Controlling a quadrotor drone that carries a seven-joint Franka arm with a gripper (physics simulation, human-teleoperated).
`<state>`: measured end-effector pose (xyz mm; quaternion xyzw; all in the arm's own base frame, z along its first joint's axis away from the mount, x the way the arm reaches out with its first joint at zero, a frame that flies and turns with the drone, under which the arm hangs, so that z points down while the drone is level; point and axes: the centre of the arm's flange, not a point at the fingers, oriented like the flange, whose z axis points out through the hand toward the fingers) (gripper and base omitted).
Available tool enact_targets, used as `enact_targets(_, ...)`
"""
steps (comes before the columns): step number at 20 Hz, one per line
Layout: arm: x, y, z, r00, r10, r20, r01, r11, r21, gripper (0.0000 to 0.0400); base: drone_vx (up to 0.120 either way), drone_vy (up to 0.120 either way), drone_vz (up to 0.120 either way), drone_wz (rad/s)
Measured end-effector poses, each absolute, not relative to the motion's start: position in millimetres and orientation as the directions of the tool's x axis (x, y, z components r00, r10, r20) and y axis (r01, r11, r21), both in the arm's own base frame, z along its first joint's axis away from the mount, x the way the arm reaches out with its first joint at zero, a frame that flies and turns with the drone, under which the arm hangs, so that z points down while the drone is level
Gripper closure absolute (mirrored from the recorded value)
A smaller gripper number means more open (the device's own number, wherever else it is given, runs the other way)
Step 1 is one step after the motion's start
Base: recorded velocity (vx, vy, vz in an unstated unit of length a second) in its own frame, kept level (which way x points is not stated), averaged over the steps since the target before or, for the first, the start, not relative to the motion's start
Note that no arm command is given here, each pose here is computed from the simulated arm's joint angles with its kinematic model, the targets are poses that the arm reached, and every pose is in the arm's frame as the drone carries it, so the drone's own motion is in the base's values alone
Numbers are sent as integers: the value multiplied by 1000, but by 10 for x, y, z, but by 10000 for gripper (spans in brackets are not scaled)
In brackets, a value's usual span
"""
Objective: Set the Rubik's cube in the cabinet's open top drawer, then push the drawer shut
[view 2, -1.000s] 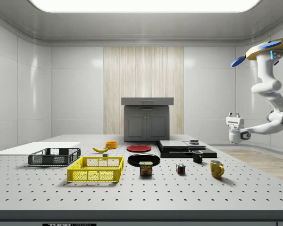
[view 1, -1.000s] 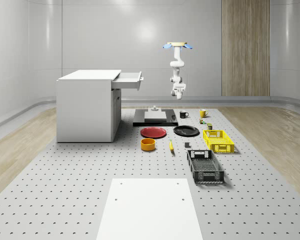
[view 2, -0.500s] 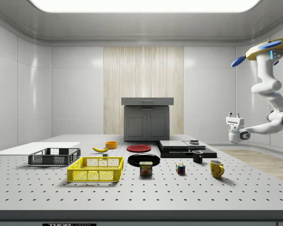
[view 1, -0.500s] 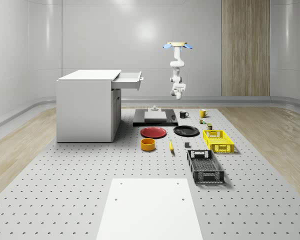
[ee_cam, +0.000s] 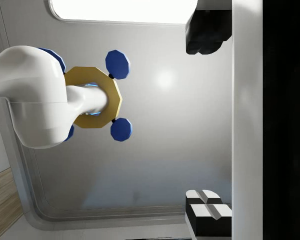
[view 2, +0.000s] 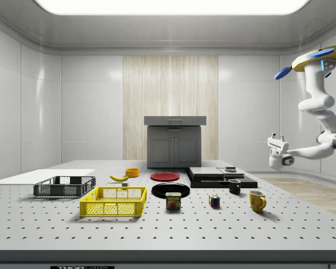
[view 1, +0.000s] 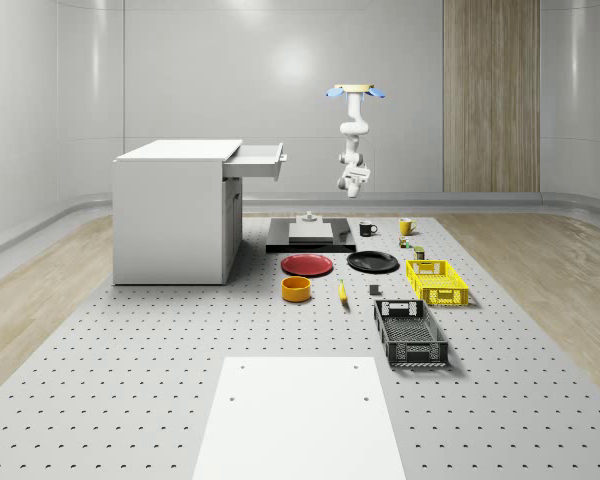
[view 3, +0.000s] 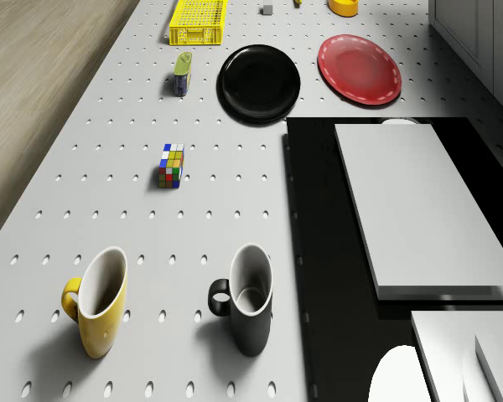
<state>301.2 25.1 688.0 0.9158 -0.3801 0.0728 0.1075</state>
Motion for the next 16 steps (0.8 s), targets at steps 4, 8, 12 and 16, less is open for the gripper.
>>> enact_targets(4, 3012, 472, 6791, 695, -615, 373, -717, -630, 298, 0, 0, 0, 0, 0)
enact_targets(8, 3019, 792, 6510, 687, -412, 598, -725, -438, 531, 0, 0, 0, 0, 0)
enact_targets(12, 3038, 987, 5915, 682, 12, 731, -731, -20, 682, 0, 0, 0, 0, 0)
enact_targets(16, 3059, 781, 5312, 688, 439, 578, -726, 416, 548, 0, 0, 0, 0, 0)
